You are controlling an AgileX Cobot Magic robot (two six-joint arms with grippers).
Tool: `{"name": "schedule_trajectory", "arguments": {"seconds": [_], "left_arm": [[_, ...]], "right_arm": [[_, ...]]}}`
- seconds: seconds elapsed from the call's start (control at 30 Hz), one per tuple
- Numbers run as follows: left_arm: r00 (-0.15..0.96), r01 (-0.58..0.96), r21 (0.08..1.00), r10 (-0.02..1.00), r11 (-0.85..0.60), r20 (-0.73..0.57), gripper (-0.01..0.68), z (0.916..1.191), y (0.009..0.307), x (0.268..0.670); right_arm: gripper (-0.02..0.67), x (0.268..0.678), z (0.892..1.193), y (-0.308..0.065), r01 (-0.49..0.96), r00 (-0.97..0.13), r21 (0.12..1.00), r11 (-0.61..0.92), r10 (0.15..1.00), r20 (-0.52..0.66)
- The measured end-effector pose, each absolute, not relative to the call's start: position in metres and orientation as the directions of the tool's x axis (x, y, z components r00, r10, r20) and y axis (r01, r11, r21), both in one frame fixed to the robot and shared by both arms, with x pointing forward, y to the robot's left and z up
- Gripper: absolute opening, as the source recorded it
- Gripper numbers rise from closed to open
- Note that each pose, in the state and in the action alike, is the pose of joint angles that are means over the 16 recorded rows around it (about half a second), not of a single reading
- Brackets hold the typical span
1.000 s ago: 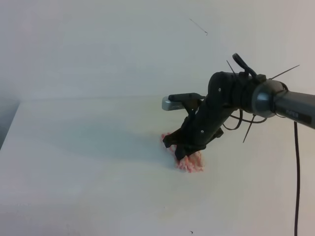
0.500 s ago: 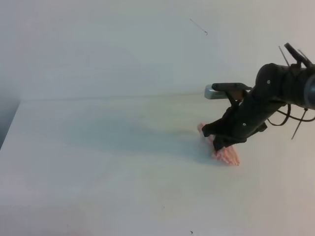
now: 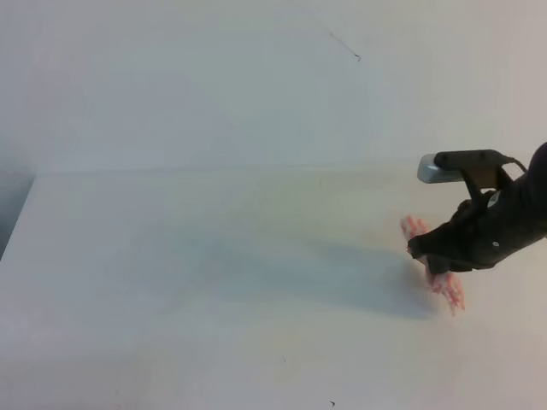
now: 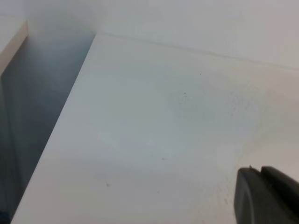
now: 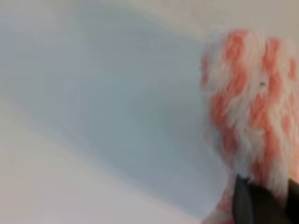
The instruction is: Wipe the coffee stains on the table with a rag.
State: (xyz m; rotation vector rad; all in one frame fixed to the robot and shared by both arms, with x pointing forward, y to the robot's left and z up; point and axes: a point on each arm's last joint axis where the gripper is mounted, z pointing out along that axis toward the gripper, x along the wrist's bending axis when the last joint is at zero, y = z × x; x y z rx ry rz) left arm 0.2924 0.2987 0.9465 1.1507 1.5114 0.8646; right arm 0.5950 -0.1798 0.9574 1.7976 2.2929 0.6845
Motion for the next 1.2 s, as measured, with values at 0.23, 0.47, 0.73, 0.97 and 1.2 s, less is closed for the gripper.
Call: {"name": "schedule_trajectory", "arguments": {"seconds": [0.23,0.47,0.73,0.97,1.2], "left_arm": [[-0.04,0.236,0.928,0.957,0.29,-0.289,0.001,0.946,0.299,0.292],[-0.04,0.236,0.928,0.957,0.29,-0.289,0.0,0.946,0.299,0.292],[-0.04,0.236,0.928,0.957,0.29,-0.289,0.001,0.946,0.299,0.292],[-0.04,0.236,0.928,0.957,0.29,-0.289,0.0,0.946,0.299,0.292],[-0.04,0.236,0.928,0.957,0.29,-0.289,0.001,0.946,0.299,0.292]], "right_arm": [[-0.001,0.582,0.956,-0.194,0.874,-0.262,0.449,0.187,0.958,0.112],[0.014,0.58,0.953,-0.199,0.875,-0.258,0.445,0.193,0.962,0.089],[0.204,0.579,0.953,-0.199,0.877,-0.263,0.437,0.201,0.961,0.086],[0.383,0.576,0.958,-0.2,0.868,-0.294,0.438,0.234,0.953,0.074],[0.344,0.572,0.975,-0.201,0.837,-0.333,0.476,0.268,0.941,0.056]]}}
